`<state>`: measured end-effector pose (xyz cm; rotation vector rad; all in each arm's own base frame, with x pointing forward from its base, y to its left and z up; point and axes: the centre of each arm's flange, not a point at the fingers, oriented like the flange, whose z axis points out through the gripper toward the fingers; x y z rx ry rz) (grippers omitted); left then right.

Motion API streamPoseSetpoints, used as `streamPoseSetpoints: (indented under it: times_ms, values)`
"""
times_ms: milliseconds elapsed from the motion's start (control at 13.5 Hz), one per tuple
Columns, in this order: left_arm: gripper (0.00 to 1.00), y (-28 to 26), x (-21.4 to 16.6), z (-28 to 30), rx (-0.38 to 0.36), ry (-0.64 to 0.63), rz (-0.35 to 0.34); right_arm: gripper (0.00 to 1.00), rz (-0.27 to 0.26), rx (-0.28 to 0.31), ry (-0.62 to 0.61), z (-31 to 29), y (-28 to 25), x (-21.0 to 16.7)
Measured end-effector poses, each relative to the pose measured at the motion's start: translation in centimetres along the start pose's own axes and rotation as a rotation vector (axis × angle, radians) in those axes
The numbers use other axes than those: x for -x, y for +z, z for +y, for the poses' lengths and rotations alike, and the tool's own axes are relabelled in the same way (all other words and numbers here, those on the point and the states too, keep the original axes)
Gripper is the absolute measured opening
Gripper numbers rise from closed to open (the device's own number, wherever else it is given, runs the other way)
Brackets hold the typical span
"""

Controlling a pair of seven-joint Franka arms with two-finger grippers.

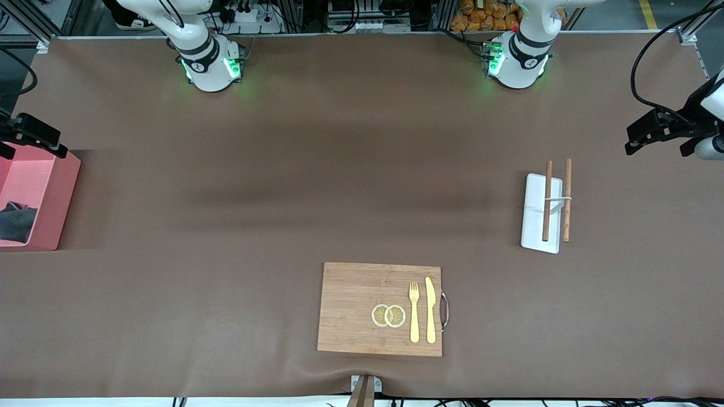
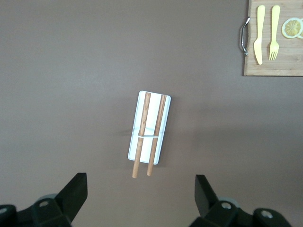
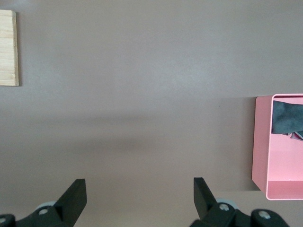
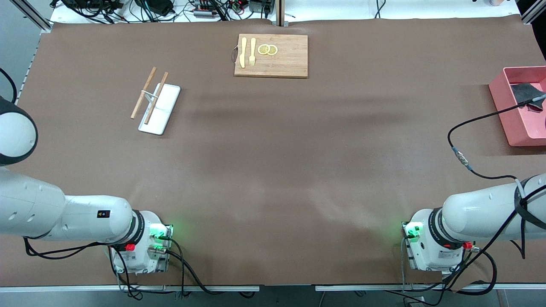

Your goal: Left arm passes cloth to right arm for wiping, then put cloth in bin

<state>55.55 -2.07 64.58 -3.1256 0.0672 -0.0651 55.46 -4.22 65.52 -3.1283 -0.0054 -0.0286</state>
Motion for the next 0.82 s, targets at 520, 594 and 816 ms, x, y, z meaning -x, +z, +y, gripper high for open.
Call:
streamPoseSetpoints:
  times_ms: [520, 594, 816]
  values:
    - [1.0, -0.04, 0.0, 0.0, 0.0, 0.0, 0.001, 1.0, 0.011, 0.001, -0.005, -0.28, 0.07, 0.01]
    - [1.0, -0.04, 0.0, 0.0, 0.0, 0.0, 0.001, 1.0, 0.013, 0.001, -0.005, -0.28, 0.21, -0.08]
    - [1.0, -0.04, 0.0, -0.03, 0.0, -0.001, 0.001, 1.0, 0.022, 0.002, -0.011, -0.62, 0.2, -0.26]
